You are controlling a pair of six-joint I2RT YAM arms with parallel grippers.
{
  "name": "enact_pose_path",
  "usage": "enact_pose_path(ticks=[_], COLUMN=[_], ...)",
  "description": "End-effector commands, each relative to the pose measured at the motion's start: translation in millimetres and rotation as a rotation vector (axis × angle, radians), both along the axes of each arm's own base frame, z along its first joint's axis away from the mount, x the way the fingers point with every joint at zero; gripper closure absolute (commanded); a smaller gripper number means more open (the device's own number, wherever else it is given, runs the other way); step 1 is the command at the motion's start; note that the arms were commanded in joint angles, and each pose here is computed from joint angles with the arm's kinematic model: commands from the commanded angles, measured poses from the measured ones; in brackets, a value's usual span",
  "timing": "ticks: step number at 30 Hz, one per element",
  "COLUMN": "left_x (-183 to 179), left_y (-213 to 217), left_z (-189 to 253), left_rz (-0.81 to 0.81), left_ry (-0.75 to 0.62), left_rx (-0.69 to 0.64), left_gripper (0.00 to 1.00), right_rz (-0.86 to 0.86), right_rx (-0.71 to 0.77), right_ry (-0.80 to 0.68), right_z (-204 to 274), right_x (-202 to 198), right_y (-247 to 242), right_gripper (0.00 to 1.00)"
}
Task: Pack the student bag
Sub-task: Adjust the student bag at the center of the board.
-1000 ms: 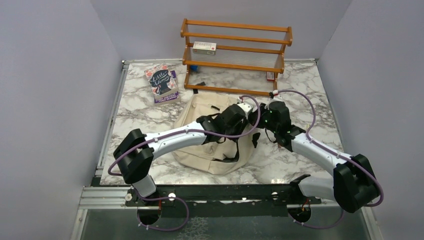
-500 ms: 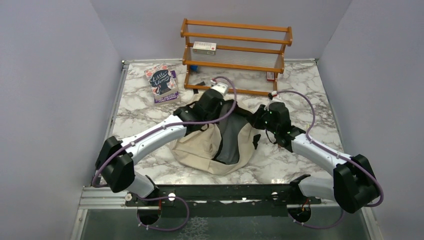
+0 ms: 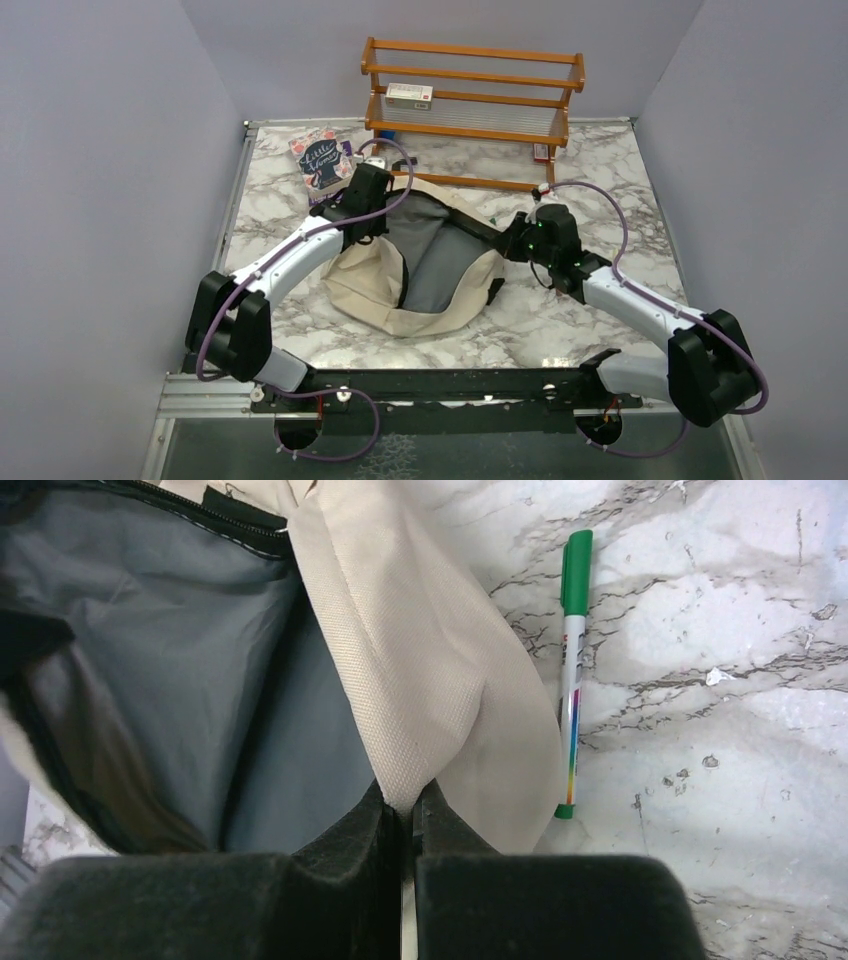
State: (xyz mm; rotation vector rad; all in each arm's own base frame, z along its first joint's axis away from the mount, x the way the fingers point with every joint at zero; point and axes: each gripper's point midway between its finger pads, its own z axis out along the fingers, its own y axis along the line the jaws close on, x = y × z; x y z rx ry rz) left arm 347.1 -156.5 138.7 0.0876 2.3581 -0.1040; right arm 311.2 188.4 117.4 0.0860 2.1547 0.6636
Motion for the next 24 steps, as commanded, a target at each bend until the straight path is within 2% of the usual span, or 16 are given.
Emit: enact_pose_path(ticks=[1,5,7,9,11,13,18,24], left_x=[-12.4,-13.5,-13.8,-14.9,-15.8,-16.2,-12.1,-7.8], left_y=[20.0,27.9,29.6,29.9,31.6,34.1,39.8,46.6], left_z=[-38.9,-52.9,-56.3,-58.9,-60.0,-61.0,-61.3,-66.0], left_rz=[0.060,0.083,0.081,0.076,0.078,0.080,0.081,0.085], left_ry=[0.113,0.137,0.145,0.152,0.154,0.155,0.153,0.176], left_rx=[0.064,0.109,0.124,0.129,0.133,0.145,0.182,0.192], left_gripper=[0.97,0.87,0.79,0.64,0.42,0.31,0.19,0.14], right_rz=[0.022,0.011,-0.002,-0.025,-0.038,-0.043,-0.047,-0.070], right_rx=[0.012,0.006,-0.002,-0.015,-0.020,-0.014,-0.005,-0.037], right_ry=[-0.026,-0.032,-0.031,-0.029,-0.019,-0.019,-0.017,-0.037], right_z=[21.2,24.1,24.0,22.5,20.6,20.3,21.2,29.2], right_x=[-1.2,-4.9,-6.8,-8.0,-11.8,-14.1,-17.5,-11.1], right_y=[2.1,-2.4,-6.1,-11.5,-15.5,-16.6,-17.8,-23.0], right_gripper=[0.99,0.99,0.99,0.99,0.99,0.99,0.90,0.81])
